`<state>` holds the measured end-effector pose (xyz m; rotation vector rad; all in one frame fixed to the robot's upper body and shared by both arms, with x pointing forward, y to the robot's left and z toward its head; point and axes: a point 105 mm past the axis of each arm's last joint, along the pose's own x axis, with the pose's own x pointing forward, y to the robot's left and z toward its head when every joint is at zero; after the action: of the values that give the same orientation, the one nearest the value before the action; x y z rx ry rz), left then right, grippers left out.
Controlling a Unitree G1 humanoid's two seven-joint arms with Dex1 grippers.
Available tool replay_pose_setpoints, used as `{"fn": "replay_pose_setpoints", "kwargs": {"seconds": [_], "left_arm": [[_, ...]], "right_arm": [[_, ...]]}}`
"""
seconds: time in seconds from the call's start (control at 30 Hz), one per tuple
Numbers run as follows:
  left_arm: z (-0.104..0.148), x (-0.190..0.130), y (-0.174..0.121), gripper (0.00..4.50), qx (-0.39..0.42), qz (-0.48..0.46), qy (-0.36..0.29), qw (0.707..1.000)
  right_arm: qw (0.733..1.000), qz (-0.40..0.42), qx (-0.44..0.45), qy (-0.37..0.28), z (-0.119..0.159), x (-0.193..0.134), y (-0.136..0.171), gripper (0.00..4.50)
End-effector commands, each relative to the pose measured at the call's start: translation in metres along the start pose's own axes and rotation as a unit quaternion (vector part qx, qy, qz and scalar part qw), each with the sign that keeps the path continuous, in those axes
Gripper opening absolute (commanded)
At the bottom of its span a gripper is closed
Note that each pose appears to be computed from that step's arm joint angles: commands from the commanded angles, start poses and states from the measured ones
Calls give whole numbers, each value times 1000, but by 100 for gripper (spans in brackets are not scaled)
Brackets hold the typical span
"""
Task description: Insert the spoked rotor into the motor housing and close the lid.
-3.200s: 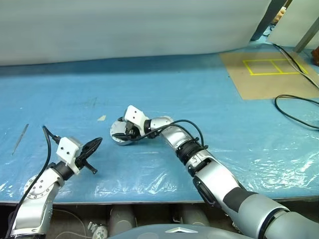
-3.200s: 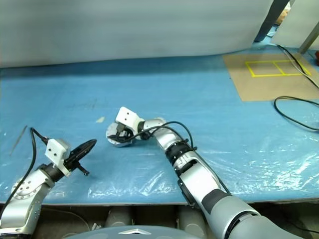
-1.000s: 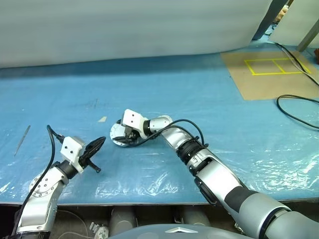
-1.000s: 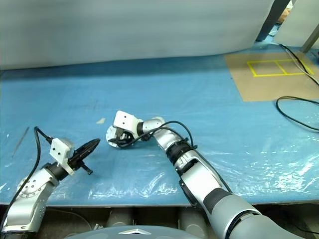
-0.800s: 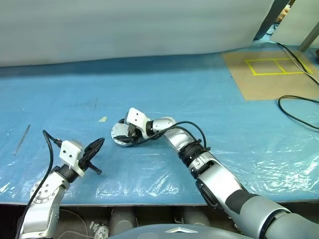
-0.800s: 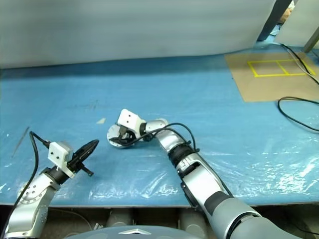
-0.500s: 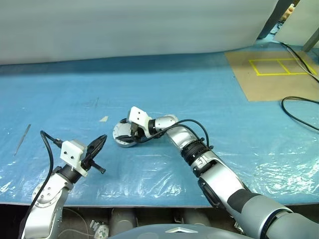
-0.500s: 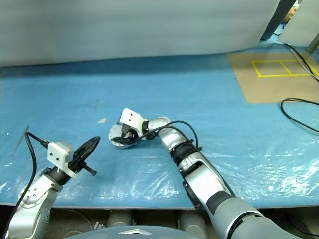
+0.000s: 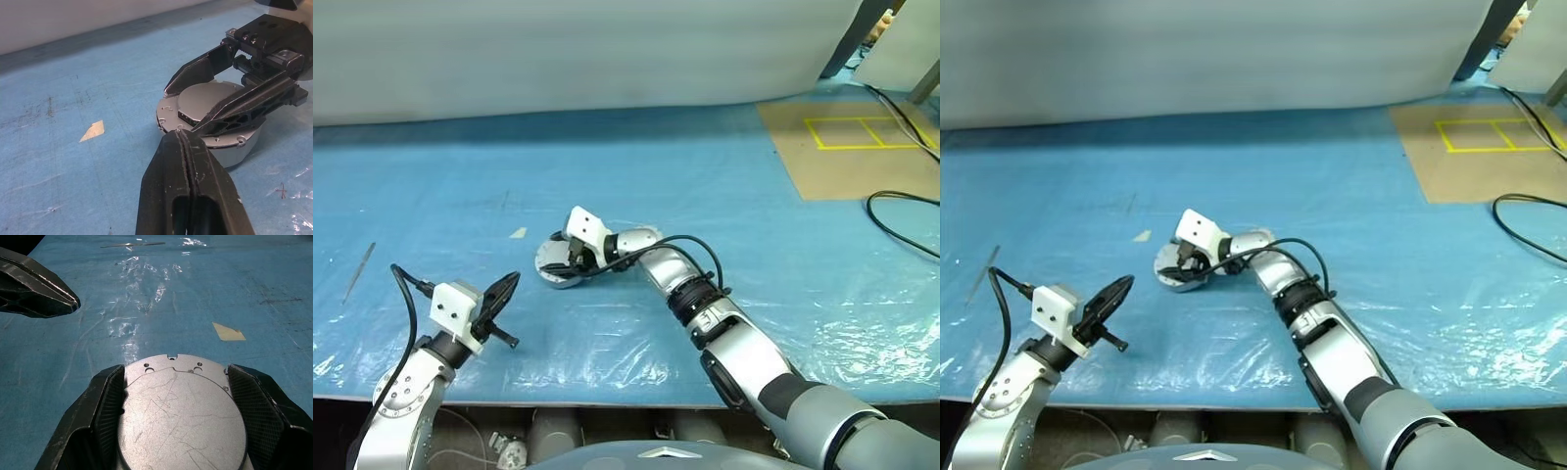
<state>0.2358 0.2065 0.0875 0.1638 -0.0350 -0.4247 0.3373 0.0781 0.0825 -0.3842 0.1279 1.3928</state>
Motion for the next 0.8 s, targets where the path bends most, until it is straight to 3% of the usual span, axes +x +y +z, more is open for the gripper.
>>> {"fn": "replay_pose_setpoints", "kwargs": {"seconds": [0.03, 0.47, 0.8], "left_arm": [[8, 0, 7, 0, 15, 2, -9, 1000], [8, -2, 16, 0, 23, 9, -6, 1000], [6, -2, 19, 0, 25, 13, -4, 1000]], "right_arm": [[999, 15, 26, 32, -24, 3, 12, 301], [998, 51, -27, 32, -16, 18, 30, 301], [997, 29, -36, 63, -27, 9, 14, 301]]}}
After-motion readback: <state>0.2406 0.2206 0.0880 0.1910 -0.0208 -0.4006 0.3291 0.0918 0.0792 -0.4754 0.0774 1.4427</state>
